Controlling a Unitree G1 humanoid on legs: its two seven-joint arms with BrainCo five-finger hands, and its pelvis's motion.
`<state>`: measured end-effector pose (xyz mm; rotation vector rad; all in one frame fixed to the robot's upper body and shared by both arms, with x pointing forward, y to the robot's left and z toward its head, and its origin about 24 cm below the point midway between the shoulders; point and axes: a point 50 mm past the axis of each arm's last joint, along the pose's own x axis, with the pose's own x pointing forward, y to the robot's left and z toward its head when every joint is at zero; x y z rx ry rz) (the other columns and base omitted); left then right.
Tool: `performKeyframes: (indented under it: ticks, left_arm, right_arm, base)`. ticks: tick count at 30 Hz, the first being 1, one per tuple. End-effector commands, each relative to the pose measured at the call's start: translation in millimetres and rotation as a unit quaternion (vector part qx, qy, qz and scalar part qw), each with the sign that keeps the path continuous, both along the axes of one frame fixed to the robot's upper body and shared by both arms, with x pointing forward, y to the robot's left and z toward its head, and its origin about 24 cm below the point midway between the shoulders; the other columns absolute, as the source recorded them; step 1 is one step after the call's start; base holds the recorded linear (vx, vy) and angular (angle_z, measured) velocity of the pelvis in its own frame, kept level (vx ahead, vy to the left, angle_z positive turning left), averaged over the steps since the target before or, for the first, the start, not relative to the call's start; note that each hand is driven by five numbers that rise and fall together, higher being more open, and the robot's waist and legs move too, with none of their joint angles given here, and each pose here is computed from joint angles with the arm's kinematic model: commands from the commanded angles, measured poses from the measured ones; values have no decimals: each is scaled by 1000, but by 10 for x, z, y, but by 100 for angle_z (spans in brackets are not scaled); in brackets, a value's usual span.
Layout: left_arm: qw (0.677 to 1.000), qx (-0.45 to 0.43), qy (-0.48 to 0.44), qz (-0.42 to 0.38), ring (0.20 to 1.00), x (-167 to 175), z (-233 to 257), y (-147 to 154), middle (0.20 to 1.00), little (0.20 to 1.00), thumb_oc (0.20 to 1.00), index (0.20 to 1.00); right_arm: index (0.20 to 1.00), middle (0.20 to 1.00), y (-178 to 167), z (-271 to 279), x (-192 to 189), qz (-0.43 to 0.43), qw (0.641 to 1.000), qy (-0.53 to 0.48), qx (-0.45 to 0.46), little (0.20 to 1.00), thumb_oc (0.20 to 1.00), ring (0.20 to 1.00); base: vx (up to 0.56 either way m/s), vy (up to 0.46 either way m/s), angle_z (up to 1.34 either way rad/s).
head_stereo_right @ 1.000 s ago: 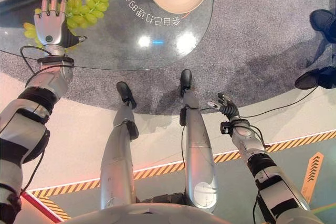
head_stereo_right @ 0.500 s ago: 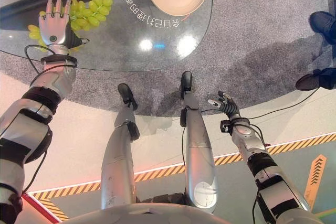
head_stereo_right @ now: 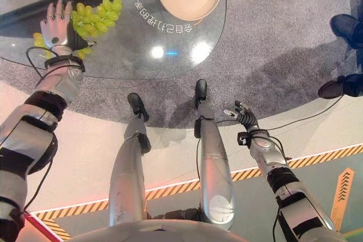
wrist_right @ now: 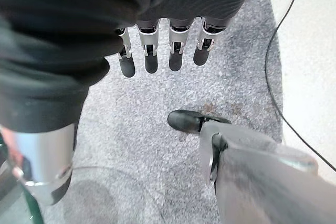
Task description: Pick up fruits into the plate
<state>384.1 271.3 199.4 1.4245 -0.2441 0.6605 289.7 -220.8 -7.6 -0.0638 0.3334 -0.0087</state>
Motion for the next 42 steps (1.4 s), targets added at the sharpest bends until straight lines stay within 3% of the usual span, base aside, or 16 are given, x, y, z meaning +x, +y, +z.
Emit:
performKeyframes:
  ticks: [1,24,31,42]
  left_arm:
    - [998,-13,-43,46,1000,-138,120,255,1000,1000,1000,1000]
    - [987,58,-151,11,1000,-377,397,179,1000,1000,1000,1000]
    - [988,78,-134,-2,1000,-292,510,95,1000,1000,1000,1000]
    - [990,139,-19,19,1000,64,588,-124,1000,1000,1000,1000]
  right_arm:
    - [1000,1000,-116,-114,-225,-22,1000,18,-4,1000,1000,1000]
    - [1000,1000,-201,-240,-387,-40,999,36,3,1000,1000,1000]
    - [1000,1000,-218,-229,-359,-35,999,39,0,1000,1000,1000]
    - [1000,1000,-185,-176,-206,-11,999,44,-11,1000,1000,1000]
  base:
    - [-10,-7,3]
    - [-1,-11,1]
    - [0,0,0]
    - [3,24,-1]
